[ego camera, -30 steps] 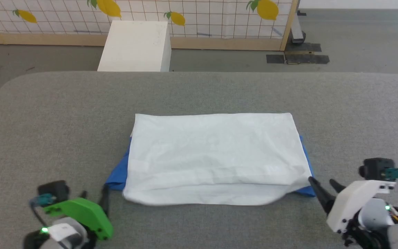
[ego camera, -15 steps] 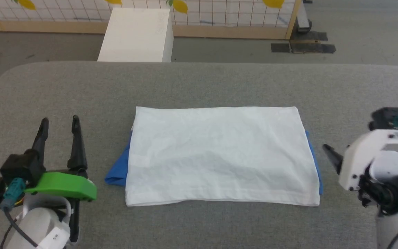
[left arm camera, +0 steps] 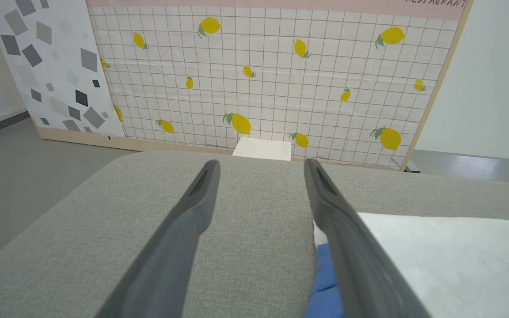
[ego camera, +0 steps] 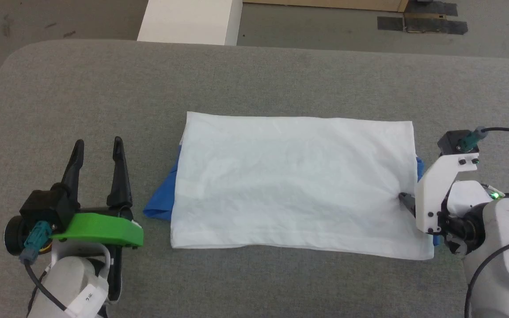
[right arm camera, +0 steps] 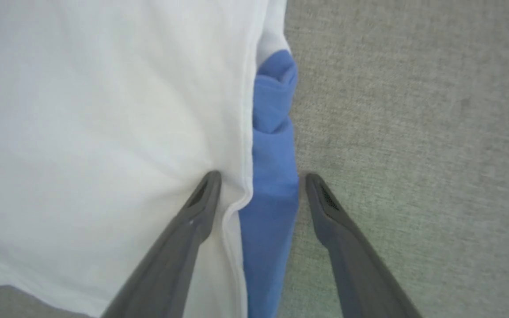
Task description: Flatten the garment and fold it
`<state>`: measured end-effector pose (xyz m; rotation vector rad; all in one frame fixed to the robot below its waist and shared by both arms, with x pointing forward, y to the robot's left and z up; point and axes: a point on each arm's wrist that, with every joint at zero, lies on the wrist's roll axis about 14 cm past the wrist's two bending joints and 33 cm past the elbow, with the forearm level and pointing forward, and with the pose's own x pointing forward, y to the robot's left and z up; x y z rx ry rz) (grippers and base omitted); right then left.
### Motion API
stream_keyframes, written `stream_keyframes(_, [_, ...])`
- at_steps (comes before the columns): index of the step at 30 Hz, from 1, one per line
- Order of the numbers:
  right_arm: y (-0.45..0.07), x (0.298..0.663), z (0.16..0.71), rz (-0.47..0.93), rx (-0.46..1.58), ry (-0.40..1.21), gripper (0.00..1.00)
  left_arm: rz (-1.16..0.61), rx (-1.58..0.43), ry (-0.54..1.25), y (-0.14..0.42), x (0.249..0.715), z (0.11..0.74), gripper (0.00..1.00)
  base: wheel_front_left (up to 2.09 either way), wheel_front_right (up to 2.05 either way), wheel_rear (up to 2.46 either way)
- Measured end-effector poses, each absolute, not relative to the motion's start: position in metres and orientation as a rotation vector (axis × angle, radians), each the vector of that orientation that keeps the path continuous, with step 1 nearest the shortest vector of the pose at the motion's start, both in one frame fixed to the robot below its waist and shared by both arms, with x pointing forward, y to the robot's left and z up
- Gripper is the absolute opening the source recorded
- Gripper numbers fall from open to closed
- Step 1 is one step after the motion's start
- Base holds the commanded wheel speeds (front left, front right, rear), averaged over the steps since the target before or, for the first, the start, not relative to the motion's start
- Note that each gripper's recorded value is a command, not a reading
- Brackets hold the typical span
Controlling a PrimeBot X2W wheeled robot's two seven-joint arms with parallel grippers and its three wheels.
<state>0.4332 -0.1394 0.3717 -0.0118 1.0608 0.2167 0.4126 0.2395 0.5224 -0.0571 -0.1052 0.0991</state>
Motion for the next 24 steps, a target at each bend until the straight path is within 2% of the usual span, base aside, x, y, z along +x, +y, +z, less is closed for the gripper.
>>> stream_keyframes(1, [-0.139,0.434,0.371,0.218,0.005,1.063,0.40,0.102,-0.067,-0.108,0.240,0.413,0.523,1.00,0.00,0.00,0.00])
stream_keyframes(2, [-0.138,0.435,0.372,0.220,0.014,1.063,0.16,0.104,-0.071,-0.111,0.240,0.413,0.523,1.00,0.00,0.00,0.00])
stream_keyframes(3, [-0.138,0.435,0.373,0.220,0.027,1.059,0.00,0.103,-0.074,-0.113,0.241,0.412,0.524,1.00,0.00,0.00,0.00])
stream_keyframes(9, [-0.170,0.432,0.382,0.138,0.092,1.029,0.00,0.107,-0.103,-0.140,0.240,0.409,0.531,1.00,0.00,0.00,0.00])
stream_keyframes(14, [-0.250,0.422,0.395,-0.066,0.045,1.007,0.00,0.100,-0.109,-0.146,0.235,0.404,0.532,1.00,0.00,0.00,0.00])
stream_keyframes(16, [-0.267,0.418,0.400,-0.109,0.012,1.008,0.00,0.096,-0.108,-0.150,0.234,0.403,0.533,1.00,0.00,0.00,0.00])
stream_keyframes(20, [-0.269,0.416,0.416,-0.105,-0.035,0.977,0.00,0.093,-0.119,-0.149,0.231,0.397,0.532,1.00,0.00,0.00,0.00])
stream_keyframes(24, [-0.247,0.427,0.452,-0.021,-0.132,0.886,0.00,0.095,-0.135,-0.159,0.229,0.391,0.535,1.00,0.00,0.00,0.00])
